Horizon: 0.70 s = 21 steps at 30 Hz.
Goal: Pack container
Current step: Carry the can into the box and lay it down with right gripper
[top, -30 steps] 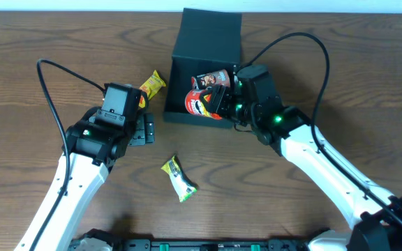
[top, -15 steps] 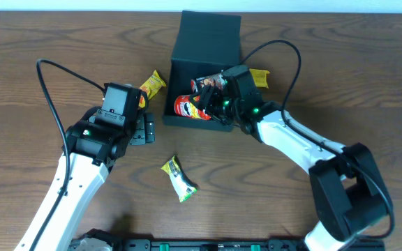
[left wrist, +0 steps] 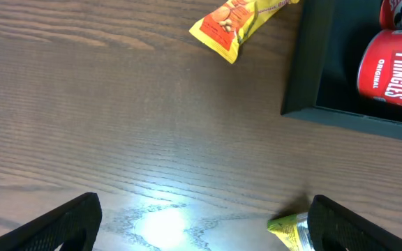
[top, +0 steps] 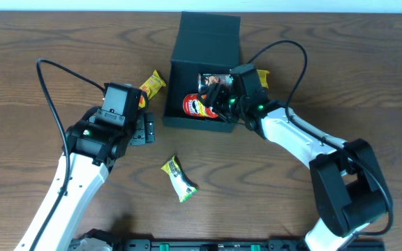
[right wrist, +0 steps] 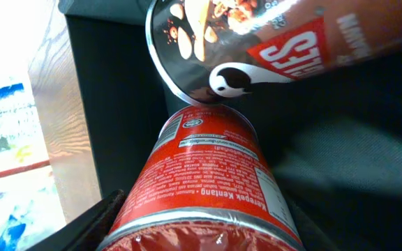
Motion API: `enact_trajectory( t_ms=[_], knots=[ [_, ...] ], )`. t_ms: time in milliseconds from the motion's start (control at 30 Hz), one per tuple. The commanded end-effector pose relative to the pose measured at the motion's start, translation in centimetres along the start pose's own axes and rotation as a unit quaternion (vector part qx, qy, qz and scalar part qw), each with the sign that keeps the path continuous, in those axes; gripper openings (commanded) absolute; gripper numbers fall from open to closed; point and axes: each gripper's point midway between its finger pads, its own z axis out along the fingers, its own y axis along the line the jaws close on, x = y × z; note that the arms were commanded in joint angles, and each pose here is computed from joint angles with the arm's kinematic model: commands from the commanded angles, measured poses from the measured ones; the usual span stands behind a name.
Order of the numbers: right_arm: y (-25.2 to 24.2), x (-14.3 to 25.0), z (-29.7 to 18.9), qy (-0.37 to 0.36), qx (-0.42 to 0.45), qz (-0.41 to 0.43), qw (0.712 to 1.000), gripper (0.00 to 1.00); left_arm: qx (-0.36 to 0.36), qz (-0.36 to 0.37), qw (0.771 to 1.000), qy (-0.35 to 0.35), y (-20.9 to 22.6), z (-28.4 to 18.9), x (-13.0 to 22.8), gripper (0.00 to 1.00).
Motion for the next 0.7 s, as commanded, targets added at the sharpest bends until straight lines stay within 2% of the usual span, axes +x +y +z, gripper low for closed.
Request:
enact_trajectory(
  t_ms=[0, 67, 233, 400, 667],
  knots=[
    [0.7, -1.0, -0.3, -0.015, -0.006, -0.01, 1.0, 0.72, 0.0, -0.006, 1.0, -0.002, 0.0, -0.1, -0.2, 0.96],
    [0.7, -1.0, -0.3, -0.015, -0.006, -0.01, 1.0, 0.76, 0.0, -0.006, 1.0, -0.002, 0.0, -0.1, -0.2, 0.95],
    [0.6, -1.1, -0.3, -0.015, -0.006, -0.009, 1.0, 0.78, 0.0, -0.005, 1.0, -0.002, 0.1, -0.1, -0.2, 0.95],
    [0.9, -1.7, -0.6, -0.022, -0.015, -0.002, 1.0, 0.71, 0.0, -0.005, 1.0, -0.002, 0.1, -0.1, -0.2, 0.95],
    [0.8, -3.1, -1.4, -0.034, -0.022, 0.007, 0.999, 0.81, 0.0, -0.005, 1.0, -0.002, 0.1, -0.1, -0.2, 0.95]
  ],
)
